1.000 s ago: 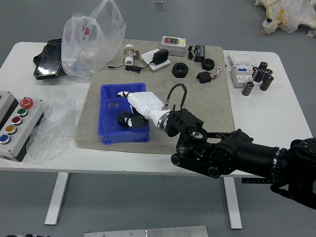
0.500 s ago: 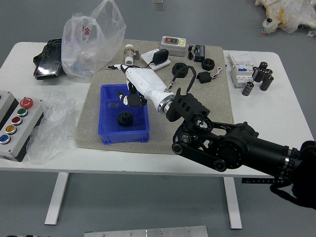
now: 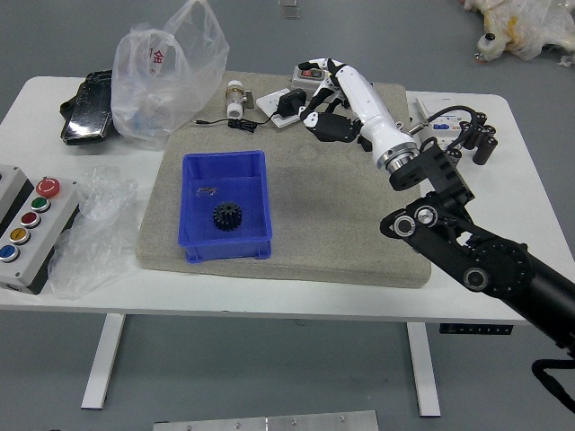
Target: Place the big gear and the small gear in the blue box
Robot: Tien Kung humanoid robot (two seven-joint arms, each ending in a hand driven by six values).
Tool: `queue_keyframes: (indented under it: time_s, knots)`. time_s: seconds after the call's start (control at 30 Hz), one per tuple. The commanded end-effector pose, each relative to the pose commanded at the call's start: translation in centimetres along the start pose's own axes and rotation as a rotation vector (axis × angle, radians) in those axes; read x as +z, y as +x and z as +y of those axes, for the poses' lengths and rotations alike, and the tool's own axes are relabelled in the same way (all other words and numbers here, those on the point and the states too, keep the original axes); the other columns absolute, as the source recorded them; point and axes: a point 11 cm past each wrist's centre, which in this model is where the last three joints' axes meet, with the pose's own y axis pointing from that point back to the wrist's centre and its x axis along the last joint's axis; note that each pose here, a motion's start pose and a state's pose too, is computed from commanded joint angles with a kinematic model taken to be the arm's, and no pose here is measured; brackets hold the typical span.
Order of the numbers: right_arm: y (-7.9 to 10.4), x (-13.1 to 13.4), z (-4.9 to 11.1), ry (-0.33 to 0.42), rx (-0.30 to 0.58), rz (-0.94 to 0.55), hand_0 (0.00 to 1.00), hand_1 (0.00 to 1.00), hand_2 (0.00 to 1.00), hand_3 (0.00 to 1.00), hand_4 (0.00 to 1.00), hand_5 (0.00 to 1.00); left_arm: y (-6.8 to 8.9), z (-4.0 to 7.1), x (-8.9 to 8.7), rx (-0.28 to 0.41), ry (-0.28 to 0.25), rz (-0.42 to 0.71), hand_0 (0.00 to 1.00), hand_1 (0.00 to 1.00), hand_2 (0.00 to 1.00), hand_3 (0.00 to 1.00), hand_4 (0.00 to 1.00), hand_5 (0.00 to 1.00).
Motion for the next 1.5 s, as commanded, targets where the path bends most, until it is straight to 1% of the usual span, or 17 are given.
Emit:
queue_keyframes:
  time_s: [0.03,0.07,0.17,0.33,0.43,0.47,0.63,0.67,0.83,0.87,1.03,1.07,1.23,1.27,1.43,1.47,1.5]
  knots:
    - [0.8,0.6,0.2,-0.007,0.017,-0.027,0.481,0.651,0.700,0.755,0.732,0.374,0.1,0.0,0.1,0.001,-0.001,-0.001,0.662,0.570,0.536,0.681,0.676,0.340]
    - [1.7,1.3,0.6,-0.019,0.038,-0.060,0.537,0.675,0.719,0.757,0.745,0.387,0.2,0.0,0.1,0.002,-0.002,-0.004,0.661,0.570,0.537,0.681,0.675,0.343]
    - [4.3,3.4,1.8,-0.043,0.106,-0.149,0.537,0.675,0.719,0.757,0.745,0.387,0.4,0.0,0.3,0.006,-0.007,-0.005,0.661,0.570,0.537,0.681,0.675,0.343]
    - [6.8,5.3,2.9,-0.069,0.195,-0.291,0.542,0.677,0.717,0.751,0.741,0.378,0.6,0.1,0.6,0.010,-0.010,-0.012,0.662,0.570,0.537,0.680,0.675,0.340]
    - [7.2,6.2,3.7,-0.081,0.225,-0.375,0.542,0.677,0.717,0.751,0.741,0.378,0.5,0.1,0.8,0.009,-0.016,-0.016,0.662,0.570,0.537,0.680,0.675,0.340]
    - [7.1,6.6,4.1,-0.085,0.234,-0.408,0.546,0.678,0.712,0.791,0.745,0.381,0.5,0.1,0.9,0.008,-0.018,-0.016,0.661,0.570,0.536,0.679,0.673,0.335]
    - [7.7,8.2,6.7,-0.087,0.316,-0.578,0.546,0.678,0.712,0.791,0.745,0.381,0.4,0.0,0.5,0.012,-0.033,0.005,0.661,0.570,0.536,0.679,0.673,0.335]
    - [8.0,8.7,7.5,-0.087,0.338,-0.610,0.548,0.670,0.701,0.841,0.744,0.381,0.3,0.0,0.3,0.011,-0.031,0.013,0.661,0.570,0.538,0.677,0.671,0.330]
    - [9.3,12.0,10.6,-0.136,0.425,-0.697,0.548,0.670,0.701,0.841,0.744,0.381,0.0,-0.1,-0.4,0.006,-0.021,0.023,0.661,0.570,0.538,0.677,0.671,0.330]
    - [9.6,12.7,11.1,-0.146,0.450,-0.715,0.575,0.640,0.652,0.782,0.745,0.378,-0.1,-0.1,-0.6,0.004,-0.017,0.022,0.662,0.570,0.537,0.676,0.664,0.313]
    - [11.1,15.0,12.0,-0.164,0.551,-0.796,0.575,0.640,0.652,0.782,0.745,0.378,-0.6,-0.1,-0.8,-0.004,-0.010,0.018,0.662,0.570,0.537,0.676,0.664,0.313]
    - [11.2,15.3,12.1,-0.165,0.567,-0.812,0.566,0.624,0.623,0.743,0.743,0.381,-0.6,-0.1,-0.8,-0.005,-0.010,0.018,0.662,0.570,0.537,0.674,0.659,0.308]
    - [11.8,16.7,12.9,-0.179,0.633,-0.866,0.566,0.624,0.623,0.743,0.743,0.381,-0.5,-0.1,-0.8,-0.004,-0.022,0.020,0.662,0.570,0.537,0.674,0.659,0.308]
    - [11.8,17.2,13.3,-0.189,0.645,-0.874,0.580,0.616,0.585,0.717,0.728,0.372,-0.6,-0.1,-0.9,-0.004,-0.023,0.021,0.662,0.570,0.536,0.674,0.659,0.306]
    - [11.0,18.2,14.0,-0.221,0.641,-0.924,0.580,0.616,0.585,0.717,0.728,0.372,-0.7,-0.1,-1.3,-0.007,-0.008,0.020,0.662,0.570,0.536,0.674,0.659,0.306]
    - [10.7,18.2,14.0,-0.219,0.635,-0.951,0.583,0.635,0.612,0.701,0.685,0.362,-0.8,-0.1,-1.4,-0.008,-0.005,0.018,0.662,0.570,0.537,0.675,0.659,0.306]
    - [10.2,18.1,13.9,-0.210,0.626,-0.987,0.583,0.635,0.612,0.701,0.685,0.362,-0.8,-0.1,-1.4,-0.010,-0.003,0.012,0.662,0.570,0.537,0.675,0.659,0.306]
